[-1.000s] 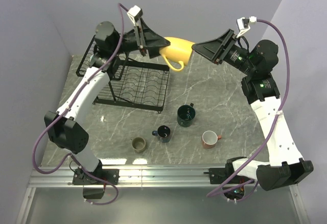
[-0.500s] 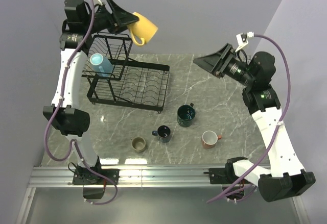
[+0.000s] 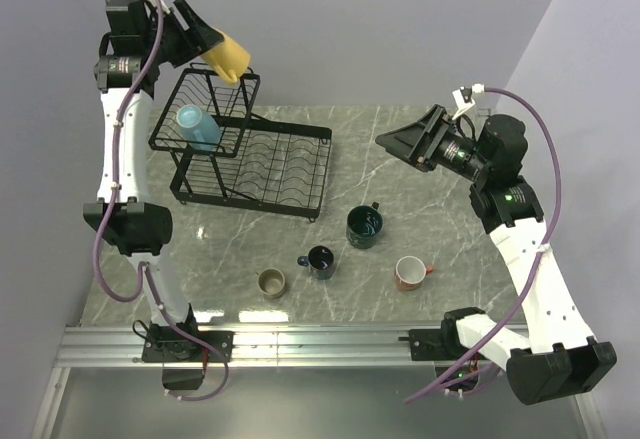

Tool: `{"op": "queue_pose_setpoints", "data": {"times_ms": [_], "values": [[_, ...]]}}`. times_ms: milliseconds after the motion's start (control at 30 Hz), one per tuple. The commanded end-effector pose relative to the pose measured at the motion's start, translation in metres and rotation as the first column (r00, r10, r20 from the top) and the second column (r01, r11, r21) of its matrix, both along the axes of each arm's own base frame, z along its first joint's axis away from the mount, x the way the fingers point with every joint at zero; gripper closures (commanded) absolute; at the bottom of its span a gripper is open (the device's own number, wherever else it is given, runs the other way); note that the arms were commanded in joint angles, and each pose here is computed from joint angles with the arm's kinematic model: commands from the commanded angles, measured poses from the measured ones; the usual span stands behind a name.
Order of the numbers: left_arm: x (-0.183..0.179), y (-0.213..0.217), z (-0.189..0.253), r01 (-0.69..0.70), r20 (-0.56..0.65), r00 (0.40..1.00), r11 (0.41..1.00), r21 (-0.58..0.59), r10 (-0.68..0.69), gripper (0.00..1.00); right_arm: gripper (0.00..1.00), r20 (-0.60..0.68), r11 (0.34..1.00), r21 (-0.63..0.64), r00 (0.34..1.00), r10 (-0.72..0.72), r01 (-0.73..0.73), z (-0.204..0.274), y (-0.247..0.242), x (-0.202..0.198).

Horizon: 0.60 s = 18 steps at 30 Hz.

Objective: Load the cups into the dish rack

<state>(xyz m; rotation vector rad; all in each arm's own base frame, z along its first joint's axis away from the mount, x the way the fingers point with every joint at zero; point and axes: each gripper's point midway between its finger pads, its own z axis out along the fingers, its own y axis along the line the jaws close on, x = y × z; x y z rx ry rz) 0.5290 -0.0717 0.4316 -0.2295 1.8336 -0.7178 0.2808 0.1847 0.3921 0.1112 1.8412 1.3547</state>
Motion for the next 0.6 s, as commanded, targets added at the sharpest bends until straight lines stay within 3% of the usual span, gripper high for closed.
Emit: {"op": "queue_pose_setpoints", "data": {"times_ms": [0, 400, 567], "values": [[0.009, 0.034, 0.04, -0.136, 0.166, 0.979, 0.984, 0.118, 0.115, 1.0, 0.28, 0.038, 1.0, -0.009, 0.999, 0.0, 0.001, 0.006, -0.002, -0.005], [0.03, 0.057, -0.004, -0.229, 0.084, 0.973, 0.949, 0.215, 0.216, 1.0, 0.29, -0.01, 1.0, -0.026, 1.0, 0.002, -0.003, -0.012, -0.002, -0.009], [0.028, 0.044, -0.016, -0.266, 0.152, 0.961, 0.92, 0.287, 0.231, 1.0, 0.3, -0.015, 1.0, -0.024, 1.0, 0.014, -0.015, -0.014, 0.001, -0.008]]}}
